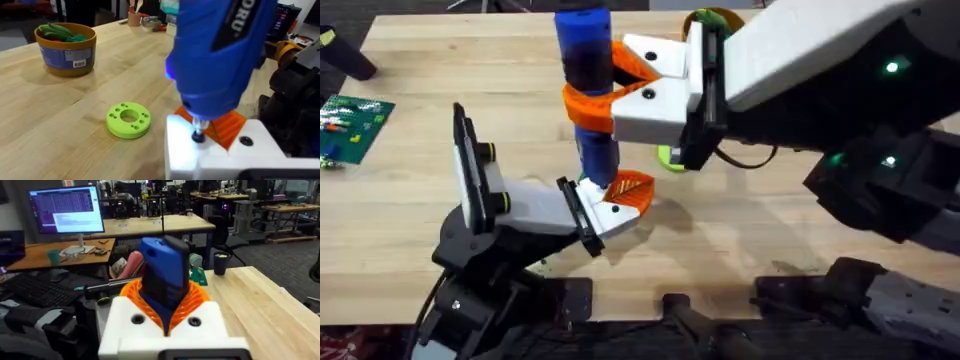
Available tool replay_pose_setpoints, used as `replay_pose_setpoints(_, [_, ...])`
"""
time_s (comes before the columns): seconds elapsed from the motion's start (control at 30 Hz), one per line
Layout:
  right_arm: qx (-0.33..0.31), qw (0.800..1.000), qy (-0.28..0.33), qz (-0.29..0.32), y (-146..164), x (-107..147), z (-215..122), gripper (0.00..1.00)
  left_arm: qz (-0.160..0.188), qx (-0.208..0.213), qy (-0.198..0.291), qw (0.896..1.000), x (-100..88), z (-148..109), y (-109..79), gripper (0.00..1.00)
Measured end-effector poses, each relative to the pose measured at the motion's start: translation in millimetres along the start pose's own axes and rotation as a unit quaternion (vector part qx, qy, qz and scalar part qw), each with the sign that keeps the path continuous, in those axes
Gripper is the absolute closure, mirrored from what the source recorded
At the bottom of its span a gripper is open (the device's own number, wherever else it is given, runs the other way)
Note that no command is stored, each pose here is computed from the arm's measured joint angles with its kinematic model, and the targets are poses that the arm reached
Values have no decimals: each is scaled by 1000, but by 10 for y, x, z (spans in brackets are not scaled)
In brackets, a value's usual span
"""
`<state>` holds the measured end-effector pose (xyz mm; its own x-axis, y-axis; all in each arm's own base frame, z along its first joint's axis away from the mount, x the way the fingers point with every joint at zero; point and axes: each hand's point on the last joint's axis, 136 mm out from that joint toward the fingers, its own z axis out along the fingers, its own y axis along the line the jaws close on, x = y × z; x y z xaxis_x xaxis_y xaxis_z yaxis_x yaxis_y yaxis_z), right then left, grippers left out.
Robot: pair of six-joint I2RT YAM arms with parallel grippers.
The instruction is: Pick up the gripper from the table and insert it into the empty holder that is missing its gripper. Then pick up a screw, insert it into the mounting hole, and use the screwdriver to tighten it. Finally, clean up the table by picking up the vegetable and placing it into the bucket.
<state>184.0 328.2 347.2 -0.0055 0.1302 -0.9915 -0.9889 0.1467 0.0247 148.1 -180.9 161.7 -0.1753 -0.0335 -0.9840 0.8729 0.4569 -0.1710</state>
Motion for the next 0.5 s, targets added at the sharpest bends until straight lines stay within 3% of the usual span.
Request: replay_pose_setpoints(0.5, [-4,1000,-7,-5,6,-25,11,969,0,-1,0,1000,-2,0,2,989])
